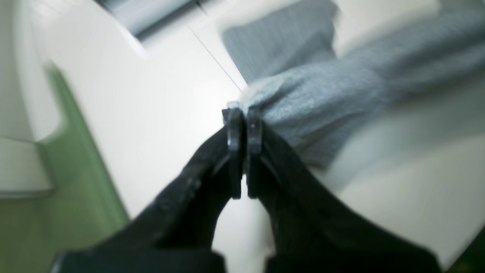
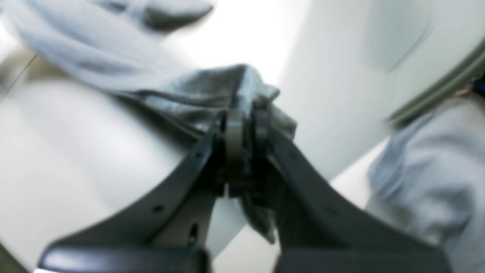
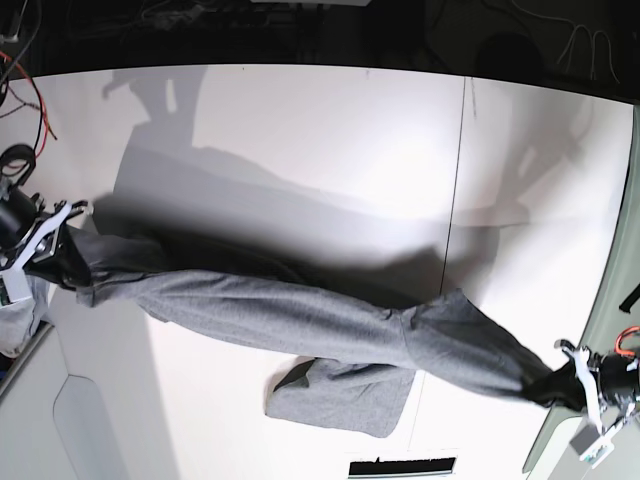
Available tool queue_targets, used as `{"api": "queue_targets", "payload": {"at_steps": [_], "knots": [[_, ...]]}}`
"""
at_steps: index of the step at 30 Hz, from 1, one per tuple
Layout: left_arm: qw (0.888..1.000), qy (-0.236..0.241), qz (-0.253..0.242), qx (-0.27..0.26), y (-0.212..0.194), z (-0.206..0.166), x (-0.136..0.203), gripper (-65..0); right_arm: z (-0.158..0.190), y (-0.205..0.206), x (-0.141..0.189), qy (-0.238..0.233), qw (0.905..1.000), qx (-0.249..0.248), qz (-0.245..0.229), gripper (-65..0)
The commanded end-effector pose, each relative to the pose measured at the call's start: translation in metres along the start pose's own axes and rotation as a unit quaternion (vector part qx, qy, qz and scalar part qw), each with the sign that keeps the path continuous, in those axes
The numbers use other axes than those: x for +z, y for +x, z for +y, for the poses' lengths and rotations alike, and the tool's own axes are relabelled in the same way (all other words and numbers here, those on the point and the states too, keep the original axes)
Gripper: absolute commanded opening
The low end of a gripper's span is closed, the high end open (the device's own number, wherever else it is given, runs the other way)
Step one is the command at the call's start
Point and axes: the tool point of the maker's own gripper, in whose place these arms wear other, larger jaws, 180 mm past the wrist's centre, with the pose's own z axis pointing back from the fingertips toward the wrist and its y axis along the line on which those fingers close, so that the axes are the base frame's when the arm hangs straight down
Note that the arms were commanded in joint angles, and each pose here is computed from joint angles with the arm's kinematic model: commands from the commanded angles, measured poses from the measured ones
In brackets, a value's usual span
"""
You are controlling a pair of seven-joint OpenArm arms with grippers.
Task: Layout the t-shirt on the table in an organized manner, then fold the t-shirt properly
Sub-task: 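Lift the shirt high with both grippers and lay it flat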
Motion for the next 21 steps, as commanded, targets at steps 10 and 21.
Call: {"api": "queue_targets", "payload": {"at_steps": [10, 21], "knots": [[0.996, -0.024, 0.072, 0.037, -0.067, 0.0, 0.037, -65.0, 0.105, -0.03, 0.035, 0.084, 0.9942, -0.064, -0.018, -65.0], [0.987, -0.045, 0.146, 0.055, -0.121, -0.019, 0.035, -40.8, 0.125, -0.066, 0.039, 0.089, 0.9878, -0.126, 0.022, -34.8]]}}
